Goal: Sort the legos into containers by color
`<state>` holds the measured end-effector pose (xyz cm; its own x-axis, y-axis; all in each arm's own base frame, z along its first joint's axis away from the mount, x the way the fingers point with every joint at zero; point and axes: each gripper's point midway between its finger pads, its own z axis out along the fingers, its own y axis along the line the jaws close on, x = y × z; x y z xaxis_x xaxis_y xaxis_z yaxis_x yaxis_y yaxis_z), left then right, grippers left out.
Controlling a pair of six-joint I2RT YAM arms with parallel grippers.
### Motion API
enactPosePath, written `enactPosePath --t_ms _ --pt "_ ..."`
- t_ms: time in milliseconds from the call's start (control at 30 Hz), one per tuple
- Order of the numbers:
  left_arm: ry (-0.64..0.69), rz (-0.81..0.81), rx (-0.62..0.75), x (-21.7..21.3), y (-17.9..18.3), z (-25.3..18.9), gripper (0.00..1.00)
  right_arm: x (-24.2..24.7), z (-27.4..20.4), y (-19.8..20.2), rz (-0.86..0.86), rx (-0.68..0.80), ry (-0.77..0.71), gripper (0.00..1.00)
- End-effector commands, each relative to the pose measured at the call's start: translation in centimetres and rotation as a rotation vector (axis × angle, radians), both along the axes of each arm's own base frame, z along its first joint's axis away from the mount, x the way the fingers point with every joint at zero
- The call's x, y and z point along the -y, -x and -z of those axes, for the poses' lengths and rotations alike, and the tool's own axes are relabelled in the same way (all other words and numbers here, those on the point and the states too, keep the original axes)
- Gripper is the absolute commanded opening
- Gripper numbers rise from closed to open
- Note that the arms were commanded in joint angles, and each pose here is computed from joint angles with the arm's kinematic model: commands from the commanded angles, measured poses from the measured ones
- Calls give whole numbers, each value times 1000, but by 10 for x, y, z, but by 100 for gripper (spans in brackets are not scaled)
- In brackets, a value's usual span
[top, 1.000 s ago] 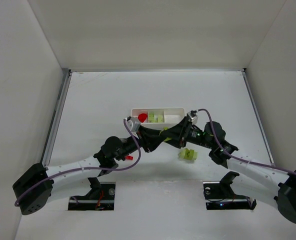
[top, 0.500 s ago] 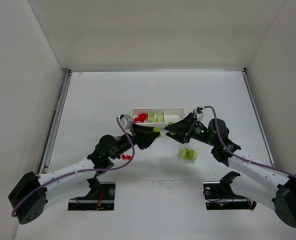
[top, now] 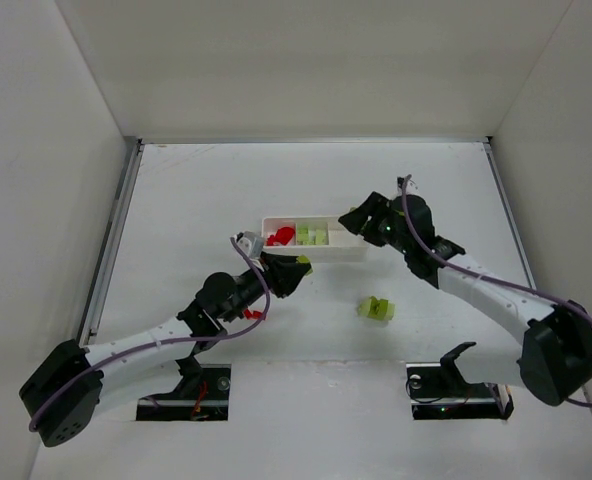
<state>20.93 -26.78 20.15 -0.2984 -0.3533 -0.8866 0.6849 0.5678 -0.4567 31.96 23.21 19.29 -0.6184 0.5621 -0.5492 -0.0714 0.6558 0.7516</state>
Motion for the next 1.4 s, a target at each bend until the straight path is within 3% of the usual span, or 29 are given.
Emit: enactPosePath --t_ms 0,200,333,733,1033,1133,1267,1367 --pt "65 -29 23 -3 -6 -13 26 26 15 -30 74 51 284 40" --pt "83 -23 6 -2 -7 -10 27 26 44 -55 84 21 459 43" --pt "83 -32 -1 -3 -10 -8 27 23 49 -65 96 26 477 45" --pt "83 -36 -25 0 -13 -2 27 16 51 -77 101 42 506 66" --pt "66 -47 -49 6 -22 4 27 23 36 -69 120 73 495 69" --pt "64 -59 -55 12 -27 0 27 38 18 -54 178 127 484 64" --pt "41 -76 -77 25 -36 -4 27 71 9 -19 262 182 437 37" --pt "14 -119 -108 37 -52 -3 27 91 16 7 301 182 391 26"
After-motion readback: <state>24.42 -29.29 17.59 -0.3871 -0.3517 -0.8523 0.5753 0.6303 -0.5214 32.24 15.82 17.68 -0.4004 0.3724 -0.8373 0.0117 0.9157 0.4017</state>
